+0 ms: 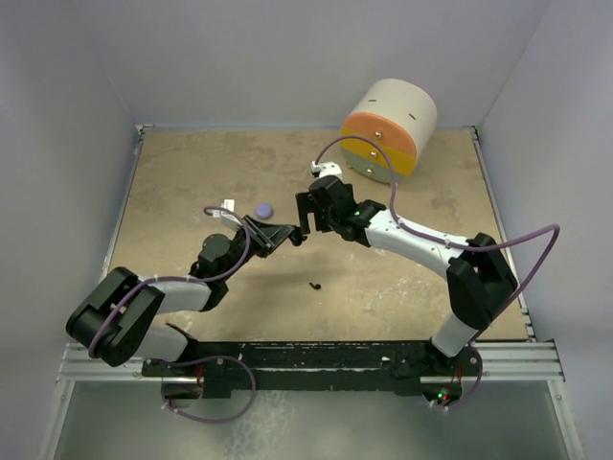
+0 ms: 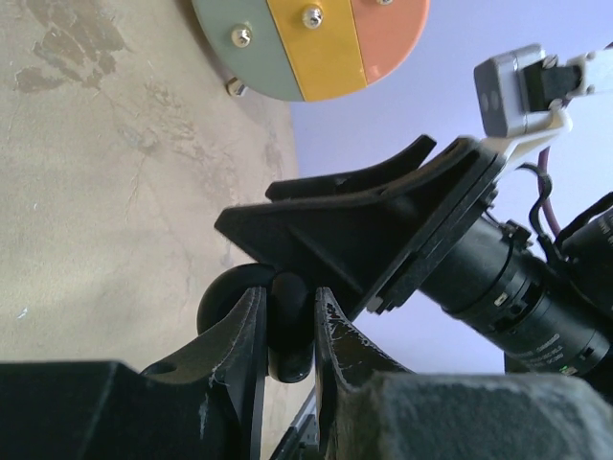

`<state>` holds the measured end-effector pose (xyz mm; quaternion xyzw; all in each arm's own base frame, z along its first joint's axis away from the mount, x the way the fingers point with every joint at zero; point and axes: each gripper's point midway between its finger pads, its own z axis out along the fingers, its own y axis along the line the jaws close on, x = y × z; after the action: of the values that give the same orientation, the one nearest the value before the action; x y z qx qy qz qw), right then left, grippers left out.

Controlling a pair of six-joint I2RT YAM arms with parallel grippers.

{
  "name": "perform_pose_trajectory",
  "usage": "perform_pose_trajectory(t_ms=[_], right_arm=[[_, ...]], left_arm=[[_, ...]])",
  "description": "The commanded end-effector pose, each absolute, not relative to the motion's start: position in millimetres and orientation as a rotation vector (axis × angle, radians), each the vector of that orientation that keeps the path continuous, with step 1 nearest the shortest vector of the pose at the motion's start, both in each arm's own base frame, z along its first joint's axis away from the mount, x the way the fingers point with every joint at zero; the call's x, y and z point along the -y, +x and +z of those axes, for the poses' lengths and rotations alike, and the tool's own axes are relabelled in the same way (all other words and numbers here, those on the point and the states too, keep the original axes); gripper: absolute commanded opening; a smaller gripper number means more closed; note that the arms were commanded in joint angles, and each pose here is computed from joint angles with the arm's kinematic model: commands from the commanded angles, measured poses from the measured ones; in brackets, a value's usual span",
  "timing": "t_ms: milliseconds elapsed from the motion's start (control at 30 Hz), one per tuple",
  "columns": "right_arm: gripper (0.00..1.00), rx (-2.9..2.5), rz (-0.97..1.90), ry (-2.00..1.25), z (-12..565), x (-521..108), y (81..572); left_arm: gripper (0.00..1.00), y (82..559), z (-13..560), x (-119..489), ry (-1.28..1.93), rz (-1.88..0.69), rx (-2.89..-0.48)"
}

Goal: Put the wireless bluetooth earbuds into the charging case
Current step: Place the earbud in the charging case, then pick up the earbud from the center of the board.

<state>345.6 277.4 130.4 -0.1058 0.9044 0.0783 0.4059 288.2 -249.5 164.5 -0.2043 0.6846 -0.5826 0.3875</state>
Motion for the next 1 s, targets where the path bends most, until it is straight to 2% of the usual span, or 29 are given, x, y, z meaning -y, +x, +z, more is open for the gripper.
perform_pose_trajectory(t_ms=[0,233,667,967], right_arm=[[0.98,-2.231,0.267,-0.273,148,-277,338],[1.00,-2.261,0.312,-0.214,144,-263,315],[1.00,-2.262,0.283,-0.174,137,-245,304],[0.92,-2.353,0.415,-0.263,93,-276,242]], left_arm=[[0.00,299,192,256,-0.453,-1.492,-1.663],[0.00,310,194,263,-0.448,-1.495,-1.655],[0.00,314,187,255,-0.486,-1.484,-1.643],[0.00,311,179,206,-0.603,-1.444,-1.629]])
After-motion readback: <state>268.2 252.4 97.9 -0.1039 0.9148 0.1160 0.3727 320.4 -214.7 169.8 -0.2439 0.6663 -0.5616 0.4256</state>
